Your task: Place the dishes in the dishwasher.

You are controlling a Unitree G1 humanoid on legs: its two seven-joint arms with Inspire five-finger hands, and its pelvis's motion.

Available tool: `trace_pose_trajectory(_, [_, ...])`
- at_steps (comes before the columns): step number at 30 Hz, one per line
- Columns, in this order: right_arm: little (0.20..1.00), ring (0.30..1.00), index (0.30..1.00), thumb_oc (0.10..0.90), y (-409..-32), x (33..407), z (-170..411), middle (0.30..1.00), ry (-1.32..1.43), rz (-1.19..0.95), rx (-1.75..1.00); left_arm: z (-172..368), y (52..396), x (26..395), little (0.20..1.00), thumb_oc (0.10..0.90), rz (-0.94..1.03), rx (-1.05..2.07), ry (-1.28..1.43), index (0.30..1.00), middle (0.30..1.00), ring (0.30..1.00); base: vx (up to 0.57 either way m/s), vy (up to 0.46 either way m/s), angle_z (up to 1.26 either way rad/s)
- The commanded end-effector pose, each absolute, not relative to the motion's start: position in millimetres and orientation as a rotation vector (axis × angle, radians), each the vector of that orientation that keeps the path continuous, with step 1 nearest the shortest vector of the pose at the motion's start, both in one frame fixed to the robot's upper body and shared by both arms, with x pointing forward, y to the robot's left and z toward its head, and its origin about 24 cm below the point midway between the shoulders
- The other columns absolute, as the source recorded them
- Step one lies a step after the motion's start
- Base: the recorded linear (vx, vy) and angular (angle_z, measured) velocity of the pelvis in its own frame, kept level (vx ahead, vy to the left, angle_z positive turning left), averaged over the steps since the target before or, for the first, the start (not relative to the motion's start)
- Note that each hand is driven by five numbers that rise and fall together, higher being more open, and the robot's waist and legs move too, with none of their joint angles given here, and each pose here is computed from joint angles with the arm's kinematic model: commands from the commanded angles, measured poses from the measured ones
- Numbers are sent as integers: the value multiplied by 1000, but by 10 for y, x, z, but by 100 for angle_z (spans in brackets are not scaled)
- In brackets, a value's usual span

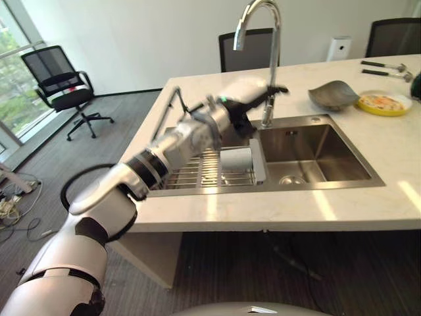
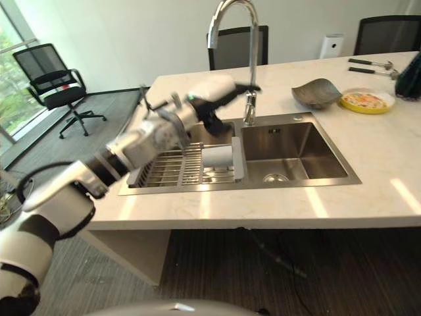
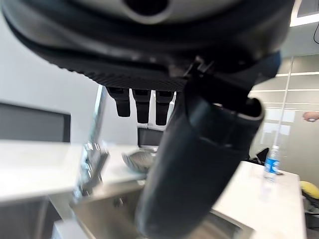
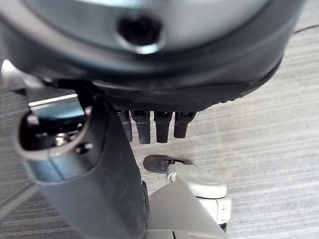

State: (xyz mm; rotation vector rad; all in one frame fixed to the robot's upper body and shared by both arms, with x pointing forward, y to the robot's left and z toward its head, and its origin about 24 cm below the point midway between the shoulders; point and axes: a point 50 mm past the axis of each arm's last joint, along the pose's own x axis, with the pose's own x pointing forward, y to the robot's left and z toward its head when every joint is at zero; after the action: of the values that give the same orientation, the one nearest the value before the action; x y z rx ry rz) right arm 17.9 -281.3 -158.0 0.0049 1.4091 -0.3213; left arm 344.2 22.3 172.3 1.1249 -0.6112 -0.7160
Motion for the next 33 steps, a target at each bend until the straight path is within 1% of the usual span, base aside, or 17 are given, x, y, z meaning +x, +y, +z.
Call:
trace_pose_trajectory(1, [900,900,900,800,-2757,253,-1596,900,1379,-324,32,2133,303,3632,900,800,-603,1099,-649,900,900,900,8,-23,19])
trace_pose_trajectory(4, [900,900,900,800,-2782,253,-1588,900,1376,-326,19,1942,322,3662,900,800,-610,1117,-588,900,900,900,10,-13,7])
trace_pose_trajectory(8, [900,900,900,800,-2813,255,-1576,900,1374,-328,6,1837,386,3728,900,800,-581,1162,-542,900,900,900,0,0,0])
trace_pose_trajectory(15, [900,900,900,800,-2871,240,-1557,900,1385,-328,-17,1720,681,3959,900,800,-445,1296,-404,900,900,900,4,3,-2])
trace_pose_trajectory(20, [900,900,900,800,-2892,210,-1552,900,1408,-325,-23,1766,914,4113,900,800,-334,1365,-312,900,900,900,15,17,-21])
trace_pose_trajectory(24, [900,900,900,800,-2878,258,-1555,900,1407,-303,-28,1848,1109,4217,900,800,-233,1377,-235,900,900,900,17,28,-20])
trace_pose_trajectory(33, [900,900,900,800,-2862,412,-1547,900,1374,-255,-48,2101,1401,4299,900,800,-79,1365,-187,900,900,900,12,22,-16])
